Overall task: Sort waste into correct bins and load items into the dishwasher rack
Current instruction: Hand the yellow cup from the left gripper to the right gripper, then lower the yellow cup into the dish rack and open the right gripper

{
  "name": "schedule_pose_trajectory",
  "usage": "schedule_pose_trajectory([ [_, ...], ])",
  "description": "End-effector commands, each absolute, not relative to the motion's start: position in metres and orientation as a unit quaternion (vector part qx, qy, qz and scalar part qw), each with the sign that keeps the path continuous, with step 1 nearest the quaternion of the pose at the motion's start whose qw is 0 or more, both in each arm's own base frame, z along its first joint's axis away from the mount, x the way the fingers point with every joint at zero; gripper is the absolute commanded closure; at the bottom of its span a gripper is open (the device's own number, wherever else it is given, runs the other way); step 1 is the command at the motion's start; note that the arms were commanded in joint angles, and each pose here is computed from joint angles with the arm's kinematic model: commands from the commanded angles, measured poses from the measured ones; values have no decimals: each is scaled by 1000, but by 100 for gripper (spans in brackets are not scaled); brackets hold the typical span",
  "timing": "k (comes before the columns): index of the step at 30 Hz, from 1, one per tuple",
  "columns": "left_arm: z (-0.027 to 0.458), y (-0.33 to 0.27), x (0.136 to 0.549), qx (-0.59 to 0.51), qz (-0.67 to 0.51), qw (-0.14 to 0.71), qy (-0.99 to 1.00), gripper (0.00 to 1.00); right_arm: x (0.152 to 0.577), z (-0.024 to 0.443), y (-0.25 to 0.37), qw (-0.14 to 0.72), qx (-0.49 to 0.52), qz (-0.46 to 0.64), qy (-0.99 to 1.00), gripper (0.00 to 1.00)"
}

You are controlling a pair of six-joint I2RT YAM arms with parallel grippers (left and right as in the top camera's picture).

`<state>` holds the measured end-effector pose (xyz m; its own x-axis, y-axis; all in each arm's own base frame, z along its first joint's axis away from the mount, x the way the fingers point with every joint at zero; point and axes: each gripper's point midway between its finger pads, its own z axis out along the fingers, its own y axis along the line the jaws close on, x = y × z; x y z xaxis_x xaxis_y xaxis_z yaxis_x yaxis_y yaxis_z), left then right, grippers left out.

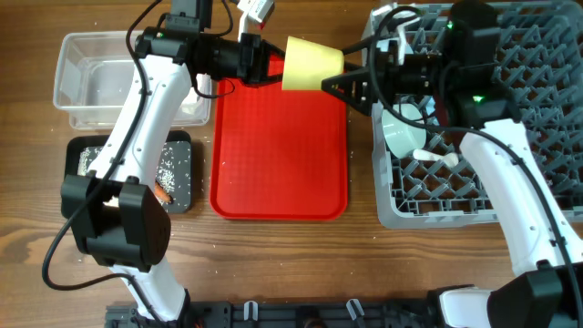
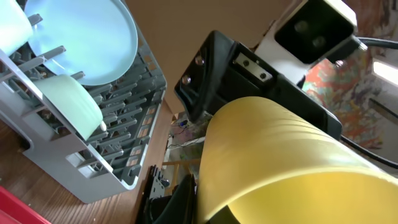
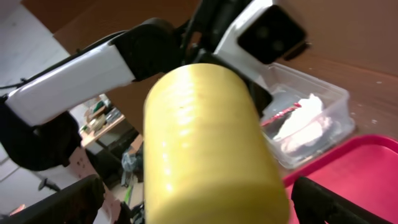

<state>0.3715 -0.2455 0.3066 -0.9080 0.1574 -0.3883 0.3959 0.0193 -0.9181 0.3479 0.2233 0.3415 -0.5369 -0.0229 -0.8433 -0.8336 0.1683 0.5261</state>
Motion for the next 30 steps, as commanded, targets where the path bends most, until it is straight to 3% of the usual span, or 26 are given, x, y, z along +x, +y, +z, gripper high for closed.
schedule_pose_trajectory([
  [1, 319, -247, 366, 217, -682, 98, 691, 96, 340, 344, 235, 351, -340, 574, 657, 12],
  [5, 319, -247, 366, 216, -682, 98, 692, 96, 340, 343, 236, 350, -340, 575, 657, 48],
  [7, 319, -247, 366, 216, -682, 98, 692, 94, 340, 344, 236, 352, -341, 574, 656, 57],
  [9, 317, -247, 367, 215, -677, 100, 696, 65, 341, 344, 236, 353, -342, 574, 655, 59],
  [11, 315, -247, 369, 213, -672, 103, 702, 48, 345, 345, 228, 360, -334, 570, 659, 59],
  [13, 302, -246, 377, 202, -642, 114, 730, 43, 355, 347, 205, 371, -307, 561, 673, 59],
  [16, 263, -236, 400, 165, -544, 144, 810, 39, 377, 336, 146, 389, -208, 517, 734, 60],
  [19, 231, -217, 421, 132, -442, 170, 870, 37, 382, 298, 75, 379, -51, 393, 836, 62],
  [24, 202, -183, 444, 97, -315, 205, 922, 35, 311, 292, -15, 335, 118, 107, 929, 55],
  [27, 192, -171, 448, 84, -275, 209, 935, 35, 265, 281, -41, 260, 179, 22, 949, 53],
  [30, 190, -167, 449, 81, -264, 210, 938, 34, 250, 257, -54, 187, 208, -19, 960, 50],
])
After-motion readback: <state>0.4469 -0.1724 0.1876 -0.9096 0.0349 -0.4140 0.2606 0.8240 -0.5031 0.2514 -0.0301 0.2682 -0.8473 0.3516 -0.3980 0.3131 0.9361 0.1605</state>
